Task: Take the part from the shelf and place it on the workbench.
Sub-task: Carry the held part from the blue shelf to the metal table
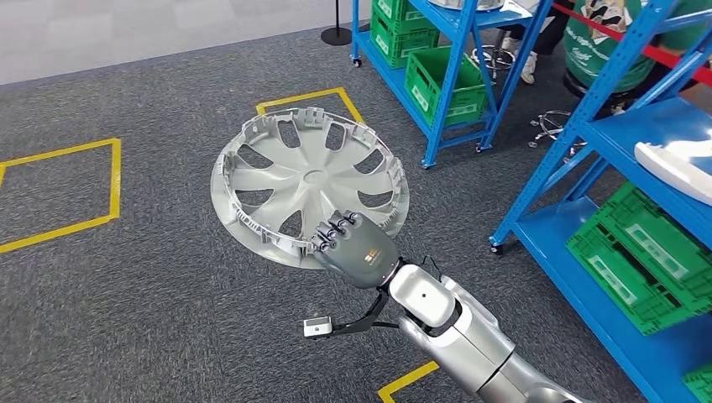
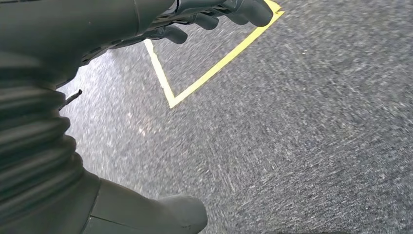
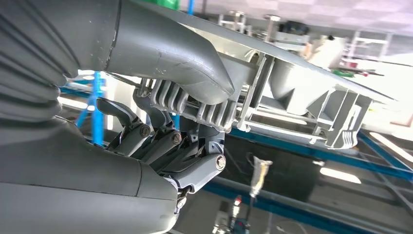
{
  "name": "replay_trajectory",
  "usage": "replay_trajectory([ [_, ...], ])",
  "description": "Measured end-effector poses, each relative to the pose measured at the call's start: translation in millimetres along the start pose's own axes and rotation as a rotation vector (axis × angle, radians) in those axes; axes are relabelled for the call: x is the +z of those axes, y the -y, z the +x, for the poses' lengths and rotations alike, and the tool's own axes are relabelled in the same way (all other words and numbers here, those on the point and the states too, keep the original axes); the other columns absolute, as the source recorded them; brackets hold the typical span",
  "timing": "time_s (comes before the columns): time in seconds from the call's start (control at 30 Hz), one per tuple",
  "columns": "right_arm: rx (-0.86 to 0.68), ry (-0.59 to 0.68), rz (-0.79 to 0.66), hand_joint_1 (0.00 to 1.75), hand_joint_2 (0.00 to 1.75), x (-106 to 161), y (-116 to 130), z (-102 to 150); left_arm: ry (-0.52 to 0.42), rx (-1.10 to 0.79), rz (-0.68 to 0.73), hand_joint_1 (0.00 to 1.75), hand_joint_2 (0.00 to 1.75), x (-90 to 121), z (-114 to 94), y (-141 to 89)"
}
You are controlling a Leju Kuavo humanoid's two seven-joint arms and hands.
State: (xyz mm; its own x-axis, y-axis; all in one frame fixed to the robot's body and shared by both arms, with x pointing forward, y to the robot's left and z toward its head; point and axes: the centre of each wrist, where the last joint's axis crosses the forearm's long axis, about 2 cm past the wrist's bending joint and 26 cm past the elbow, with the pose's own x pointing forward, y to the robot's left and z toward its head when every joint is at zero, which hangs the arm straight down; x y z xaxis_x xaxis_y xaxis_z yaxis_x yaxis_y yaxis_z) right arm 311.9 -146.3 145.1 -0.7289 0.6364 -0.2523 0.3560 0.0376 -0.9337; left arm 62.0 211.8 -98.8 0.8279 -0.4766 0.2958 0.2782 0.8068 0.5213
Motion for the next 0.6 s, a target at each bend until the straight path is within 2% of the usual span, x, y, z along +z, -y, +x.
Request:
replay_trajectory([
  [0.6, 0.014, 0.002, -0.012, 1.75, 1.75, -4.6, 1.5, -4.1, -0.005, 0.000, -0.014, 0.00, 1.75, -1.7, -1.7, -2.1],
])
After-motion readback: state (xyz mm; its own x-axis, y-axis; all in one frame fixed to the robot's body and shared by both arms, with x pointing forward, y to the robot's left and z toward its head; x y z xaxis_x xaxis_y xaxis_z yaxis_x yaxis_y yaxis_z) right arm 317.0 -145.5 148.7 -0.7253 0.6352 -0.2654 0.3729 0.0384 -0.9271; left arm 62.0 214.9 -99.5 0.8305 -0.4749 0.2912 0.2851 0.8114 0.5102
